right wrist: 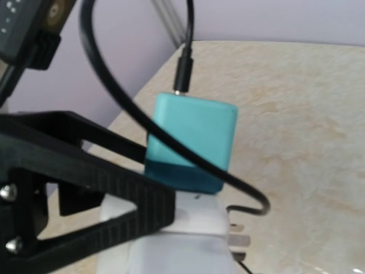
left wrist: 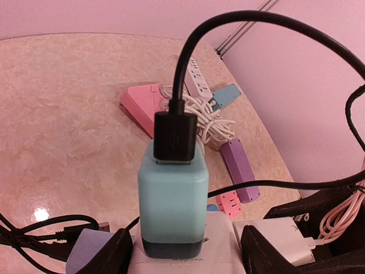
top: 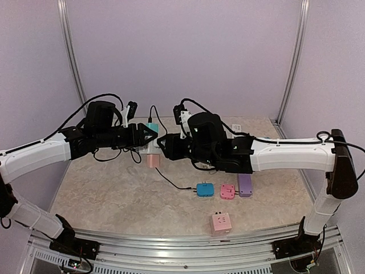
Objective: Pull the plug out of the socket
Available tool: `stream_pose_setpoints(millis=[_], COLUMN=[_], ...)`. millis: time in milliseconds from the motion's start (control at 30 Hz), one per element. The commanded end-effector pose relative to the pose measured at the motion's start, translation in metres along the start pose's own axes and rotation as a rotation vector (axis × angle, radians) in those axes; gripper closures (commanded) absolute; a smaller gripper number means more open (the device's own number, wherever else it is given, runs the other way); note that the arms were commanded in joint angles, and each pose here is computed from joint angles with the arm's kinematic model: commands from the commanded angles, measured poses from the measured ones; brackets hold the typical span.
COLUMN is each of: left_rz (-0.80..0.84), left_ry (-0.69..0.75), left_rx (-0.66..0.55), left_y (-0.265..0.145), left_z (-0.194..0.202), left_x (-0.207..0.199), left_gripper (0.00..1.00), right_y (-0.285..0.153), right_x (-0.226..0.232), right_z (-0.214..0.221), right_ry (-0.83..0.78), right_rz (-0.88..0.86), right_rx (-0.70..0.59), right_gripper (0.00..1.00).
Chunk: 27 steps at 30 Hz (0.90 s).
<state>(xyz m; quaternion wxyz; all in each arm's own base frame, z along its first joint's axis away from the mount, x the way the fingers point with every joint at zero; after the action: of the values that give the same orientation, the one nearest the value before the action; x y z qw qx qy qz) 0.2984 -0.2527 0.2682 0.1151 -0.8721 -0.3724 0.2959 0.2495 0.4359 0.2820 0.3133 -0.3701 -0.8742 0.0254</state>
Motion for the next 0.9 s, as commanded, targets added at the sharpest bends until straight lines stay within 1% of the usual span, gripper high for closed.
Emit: stream_pose_setpoints(millis=[0, 167, 300, 367, 400, 467, 600, 700, 867], left_rz=[0.009, 0.005, 0.016, 0.021, 0.024, 0.029, 0.045, 0.052, 0.061], left_ry=[0.023, 0.018, 0.024, 0.029, 0.031, 0.036, 0.046, 0.053, 0.056], left_rx=[-0.087, -0.085, -0.085, -0.089, -0.089, -0.092, -0.104, -0.11, -0.112], left_y=[-0.007, -0.006, -0.007, -0.007, -0.007, -0.008, -0.01, -0.012, -0.012], left_z=[-0.029, -0.029, -0.029, -0.03, -0.03, -0.031, -0.033, -0.034, -0.034], left_x=[-0.007, -0.005, -0.007, -0.008, -0.008, -0.009, -0.012, -0.013, -0.015], left_gripper=[0.75, 0.75, 0.75, 0.75, 0.75, 0.75, 0.75, 0.75, 0.75], right_y=[0.0, -0.002, -0.007, -0.008, -0.009, -0.01, -0.015, -0.015, -0.014], right_x=[-0.001, 0.002, 0.009, 0.008, 0.01, 0.012, 0.021, 0.024, 0.023], right_z=[0.006, 0.006, 0.002, 0.003, -0.002, 0.001, -0.002, -0.002, -0.001], right_ry=[-0.115, -0.115, -0.091, -0.08, -0.062, -0.038, 0.005, 0.011, 0.015], right_rz=[0.135, 0.141, 0.086, 0.062, 0.03, -0.049, -0.198, -0.237, -0.254], right_rx=[0.007, -0.001, -0.01, 0.005, -0.009, 0.017, 0.022, 0.034, 0.038], right_gripper=[1.0, 1.0, 1.0, 1.0, 1.0, 1.0, 1.0, 1.0, 1.0])
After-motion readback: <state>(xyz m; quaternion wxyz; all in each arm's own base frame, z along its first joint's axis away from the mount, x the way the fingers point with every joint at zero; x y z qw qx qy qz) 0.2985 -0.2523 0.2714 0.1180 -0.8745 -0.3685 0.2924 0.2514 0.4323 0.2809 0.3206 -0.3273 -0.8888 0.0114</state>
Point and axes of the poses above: each gripper's point midway between its finger pads, its own y axis out along the fingers, its own x axis along the line the jaws close on, z = x × y, the point moved 4 cm from there along -y, back along the fingers, and after that the axes turned 8 degrees about y, right-handed, at the moved point
